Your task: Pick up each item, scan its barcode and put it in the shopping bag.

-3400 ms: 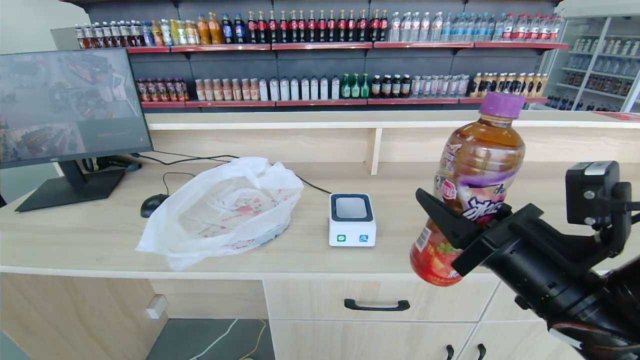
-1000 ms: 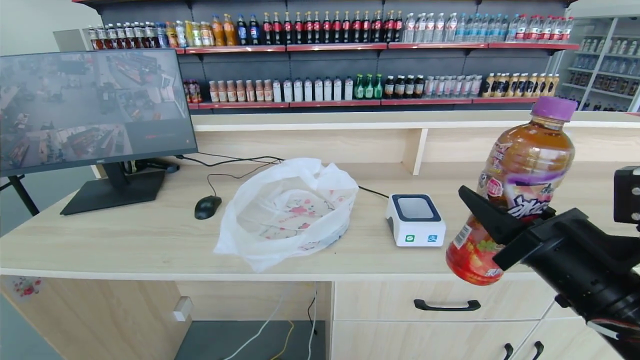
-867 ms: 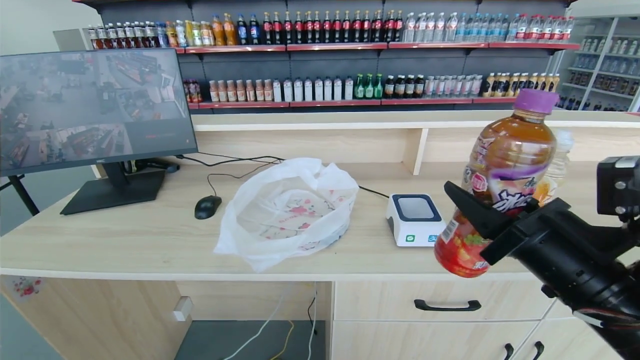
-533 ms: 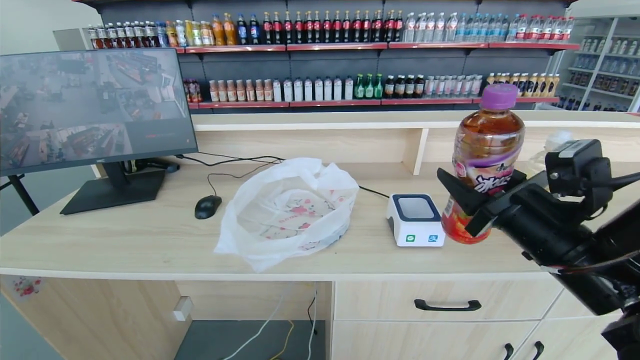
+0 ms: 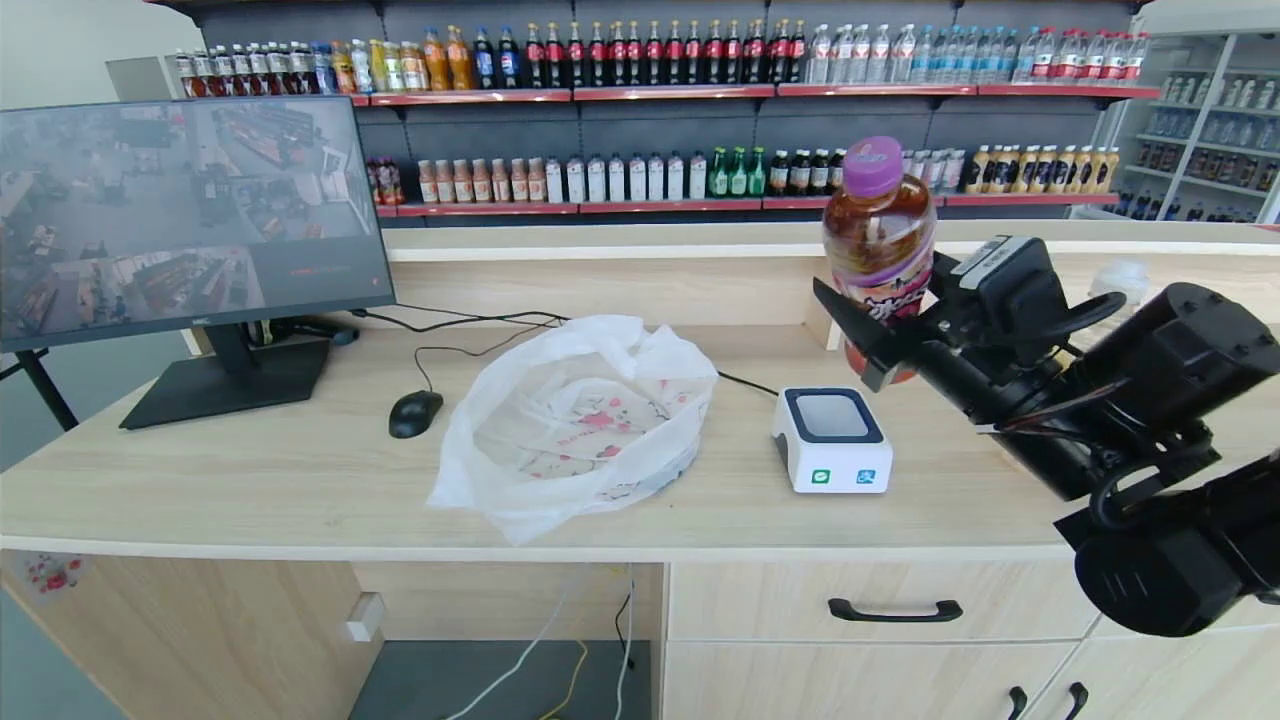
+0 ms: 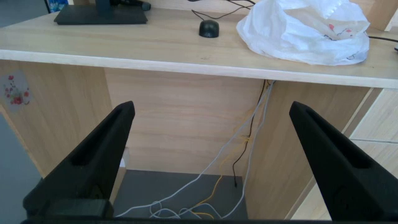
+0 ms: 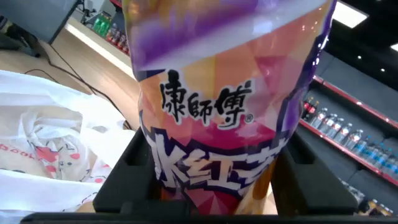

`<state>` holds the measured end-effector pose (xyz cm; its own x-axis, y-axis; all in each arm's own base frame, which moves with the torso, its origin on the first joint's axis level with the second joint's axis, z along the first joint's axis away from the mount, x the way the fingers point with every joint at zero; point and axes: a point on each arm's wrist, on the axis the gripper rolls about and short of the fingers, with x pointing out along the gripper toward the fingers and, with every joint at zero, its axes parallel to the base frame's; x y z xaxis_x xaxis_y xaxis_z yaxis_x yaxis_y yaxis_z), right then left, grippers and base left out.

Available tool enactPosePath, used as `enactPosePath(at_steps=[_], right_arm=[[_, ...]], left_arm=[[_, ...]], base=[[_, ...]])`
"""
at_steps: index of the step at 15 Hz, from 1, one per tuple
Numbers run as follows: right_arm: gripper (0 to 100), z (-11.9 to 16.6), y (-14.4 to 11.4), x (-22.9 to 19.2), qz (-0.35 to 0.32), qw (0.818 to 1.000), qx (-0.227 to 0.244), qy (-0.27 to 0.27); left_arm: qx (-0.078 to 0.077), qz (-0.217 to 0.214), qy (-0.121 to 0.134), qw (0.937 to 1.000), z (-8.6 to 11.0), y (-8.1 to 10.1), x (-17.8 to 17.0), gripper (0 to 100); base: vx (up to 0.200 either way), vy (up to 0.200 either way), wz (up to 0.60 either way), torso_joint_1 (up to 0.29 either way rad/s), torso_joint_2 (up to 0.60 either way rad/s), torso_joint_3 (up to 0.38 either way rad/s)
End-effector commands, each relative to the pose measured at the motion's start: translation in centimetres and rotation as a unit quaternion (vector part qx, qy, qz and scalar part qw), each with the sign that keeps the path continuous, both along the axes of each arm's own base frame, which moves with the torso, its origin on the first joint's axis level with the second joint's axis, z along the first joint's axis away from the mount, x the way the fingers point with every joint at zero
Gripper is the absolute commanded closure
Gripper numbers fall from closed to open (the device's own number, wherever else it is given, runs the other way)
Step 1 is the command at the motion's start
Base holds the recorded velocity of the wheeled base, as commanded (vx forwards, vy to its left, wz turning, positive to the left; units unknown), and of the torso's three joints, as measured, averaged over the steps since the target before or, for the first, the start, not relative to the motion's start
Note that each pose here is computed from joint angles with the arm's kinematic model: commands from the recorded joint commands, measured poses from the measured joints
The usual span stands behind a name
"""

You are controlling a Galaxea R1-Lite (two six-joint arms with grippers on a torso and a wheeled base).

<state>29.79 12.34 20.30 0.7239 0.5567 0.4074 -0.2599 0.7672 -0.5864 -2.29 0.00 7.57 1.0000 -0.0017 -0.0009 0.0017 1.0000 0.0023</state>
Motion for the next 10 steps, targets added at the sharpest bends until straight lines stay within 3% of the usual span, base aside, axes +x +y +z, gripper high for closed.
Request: enactPosePath(at_steps=[1,10], right_arm=[[100,-1.4,0.5,1.5,0.021,0.999,-0.025,0.004],[100,-4.4,-1.5,5.1,0.084,0.986,-0.136,-0.038]], left_arm=[[0.000,0.000,0.000,1.0000,0.0,0.0,0.0,0],[0.000,0.000,0.000,1.0000,0.0,0.0,0.0,0]], base=[[0.000,0.000,0.00,0.000,0.00,0.000],[0.000,0.000,0.00,0.000,0.00,0.000]])
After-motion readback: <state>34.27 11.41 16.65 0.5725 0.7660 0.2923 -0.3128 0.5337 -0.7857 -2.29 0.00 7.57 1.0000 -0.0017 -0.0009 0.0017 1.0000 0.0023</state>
